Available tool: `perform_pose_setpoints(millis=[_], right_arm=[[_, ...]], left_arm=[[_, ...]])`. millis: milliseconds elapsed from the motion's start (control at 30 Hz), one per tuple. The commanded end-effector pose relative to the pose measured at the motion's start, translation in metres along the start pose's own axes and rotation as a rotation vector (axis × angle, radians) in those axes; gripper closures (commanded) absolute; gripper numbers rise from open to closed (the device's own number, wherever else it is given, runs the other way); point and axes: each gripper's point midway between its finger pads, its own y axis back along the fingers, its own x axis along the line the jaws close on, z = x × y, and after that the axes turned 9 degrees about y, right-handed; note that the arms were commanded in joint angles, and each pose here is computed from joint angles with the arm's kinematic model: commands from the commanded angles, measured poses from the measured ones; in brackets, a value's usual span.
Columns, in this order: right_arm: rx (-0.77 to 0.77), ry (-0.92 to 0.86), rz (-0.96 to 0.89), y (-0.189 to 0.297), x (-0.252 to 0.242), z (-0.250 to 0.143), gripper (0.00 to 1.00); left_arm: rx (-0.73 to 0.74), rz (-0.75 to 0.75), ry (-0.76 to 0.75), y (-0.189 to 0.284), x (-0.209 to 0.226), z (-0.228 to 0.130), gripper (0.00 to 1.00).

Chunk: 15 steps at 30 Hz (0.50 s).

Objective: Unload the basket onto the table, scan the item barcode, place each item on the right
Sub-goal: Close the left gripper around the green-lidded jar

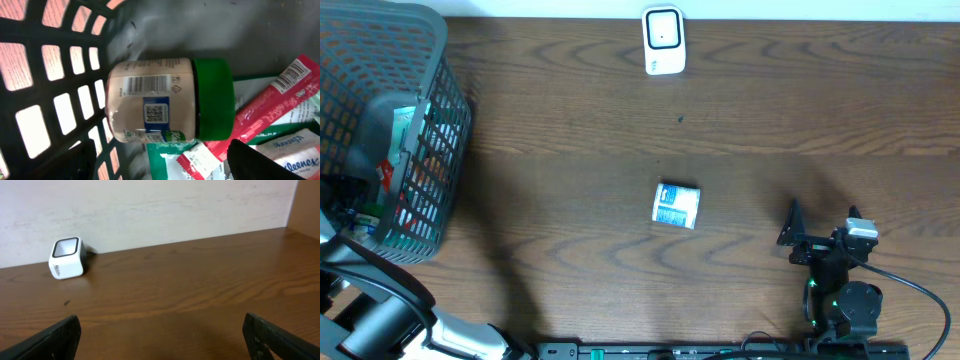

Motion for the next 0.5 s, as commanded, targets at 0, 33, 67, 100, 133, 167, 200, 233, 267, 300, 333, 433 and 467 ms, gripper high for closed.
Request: perform_pose_setpoints(millis=[0, 33, 67, 100, 133, 167, 200, 233, 267, 300, 333, 433, 467], right_arm=[[0.004, 0.016, 0.004, 0.000, 0.001, -0.001, 0.01], [0.004, 0.016, 0.004, 0.000, 0.001, -0.001, 0.01], [0.004, 0.016, 0.004, 0.000, 0.001, -0.001, 0.01], [0.004, 0.016, 0.004, 0.000, 0.001, -0.001, 0.01], [0.004, 0.016, 0.004, 0.000, 0.001, -0.001, 0.01], [0.004, 0.016, 0.004, 0.000, 0.001, -0.001, 0.01], [0.004, 0.016, 0.004, 0.000, 0.001, -0.001, 0.01], [0.004, 0.016, 0.004, 0.000, 0.001, -0.001, 0.01], [0.004, 0.016, 0.004, 0.000, 0.001, -0.001, 0.01], [0.004, 0.016, 0.004, 0.000, 0.001, -0.001, 0.01], [0.004, 0.016, 0.004, 0.000, 0.001, -0.001, 0.01], [0.004, 0.016, 0.004, 0.000, 0.001, -0.001, 0.01], [0.004, 0.016, 0.004, 0.000, 0.001, -0.001, 0.01]], left_arm=[[0.004, 0.034, 0.010, -0.007, 0.011, 0.003, 0.13], [0.005, 0.036, 0.013, -0.008, 0.012, 0.004, 0.13], [0.008, 0.039, 0.014, -0.009, 0.013, 0.004, 0.13], [0.012, 0.041, 0.014, -0.011, 0.013, 0.003, 0.13], [0.016, 0.045, 0.014, -0.014, 0.013, 0.003, 0.13], [0.023, 0.050, 0.013, -0.017, 0.013, 0.003, 0.13], [0.031, 0.055, 0.012, -0.022, 0.013, 0.002, 0.13], [0.038, 0.060, 0.011, -0.026, 0.013, 0.001, 0.13], [0.046, 0.066, 0.010, -0.030, 0.013, 0.000, 0.13], [0.051, 0.071, 0.009, -0.034, 0.012, 0.000, 0.13], [0.056, 0.074, 0.008, -0.037, 0.012, 0.000, 0.13], [0.066, 0.081, 0.006, -0.047, 0.011, -0.001, 0.13], [0.069, 0.083, 0.006, -0.048, 0.011, -0.001, 0.13]])
